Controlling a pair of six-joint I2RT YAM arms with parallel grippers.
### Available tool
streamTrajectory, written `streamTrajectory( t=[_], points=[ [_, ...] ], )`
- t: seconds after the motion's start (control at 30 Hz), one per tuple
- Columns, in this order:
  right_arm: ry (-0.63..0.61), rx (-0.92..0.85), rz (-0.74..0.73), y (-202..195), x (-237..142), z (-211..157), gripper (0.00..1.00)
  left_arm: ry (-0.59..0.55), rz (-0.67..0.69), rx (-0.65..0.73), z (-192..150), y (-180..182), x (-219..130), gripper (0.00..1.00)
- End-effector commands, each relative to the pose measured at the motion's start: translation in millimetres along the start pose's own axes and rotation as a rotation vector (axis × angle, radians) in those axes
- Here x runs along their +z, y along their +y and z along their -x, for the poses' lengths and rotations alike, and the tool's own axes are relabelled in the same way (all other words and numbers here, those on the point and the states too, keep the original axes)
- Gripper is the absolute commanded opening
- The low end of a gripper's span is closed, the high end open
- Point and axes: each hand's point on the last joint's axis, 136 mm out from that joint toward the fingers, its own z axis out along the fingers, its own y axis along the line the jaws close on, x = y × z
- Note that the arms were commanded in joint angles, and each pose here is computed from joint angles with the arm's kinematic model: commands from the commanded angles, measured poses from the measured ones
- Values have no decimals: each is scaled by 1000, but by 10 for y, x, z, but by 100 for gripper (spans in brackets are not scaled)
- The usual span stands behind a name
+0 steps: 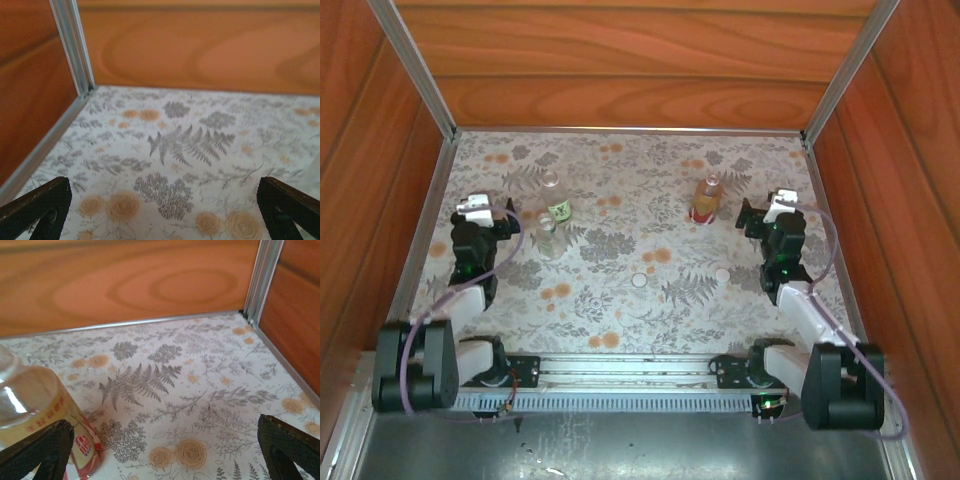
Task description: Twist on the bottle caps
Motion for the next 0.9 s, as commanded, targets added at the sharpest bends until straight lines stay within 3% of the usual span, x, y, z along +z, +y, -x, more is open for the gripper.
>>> streamTrajectory(
  t=[0.0, 0.13, 0.3, 0.53, 0.8, 0.87],
  points=[
    [46, 19, 72, 183, -144, 100, 100, -20, -21, -33, 93, -47, -229, 100],
    [57, -48, 229, 622, -304, 224, 100, -109, -52, -12, 340, -226, -494, 100],
    [31, -209, 422, 1296, -587, 347, 100, -145, -310, 7, 508, -760, -687, 100],
    [21, -336, 567, 1862, -735, 328, 100, 8, -640, 51, 232, -1419, -638, 100],
    [17, -386, 572, 1966, -734, 249, 100, 130, -581, 43, -87, -1376, -403, 100],
    [19, -386, 577, 1983, -725, 233, 100, 149, -594, 45, -143, -1399, -388, 93]
  ],
)
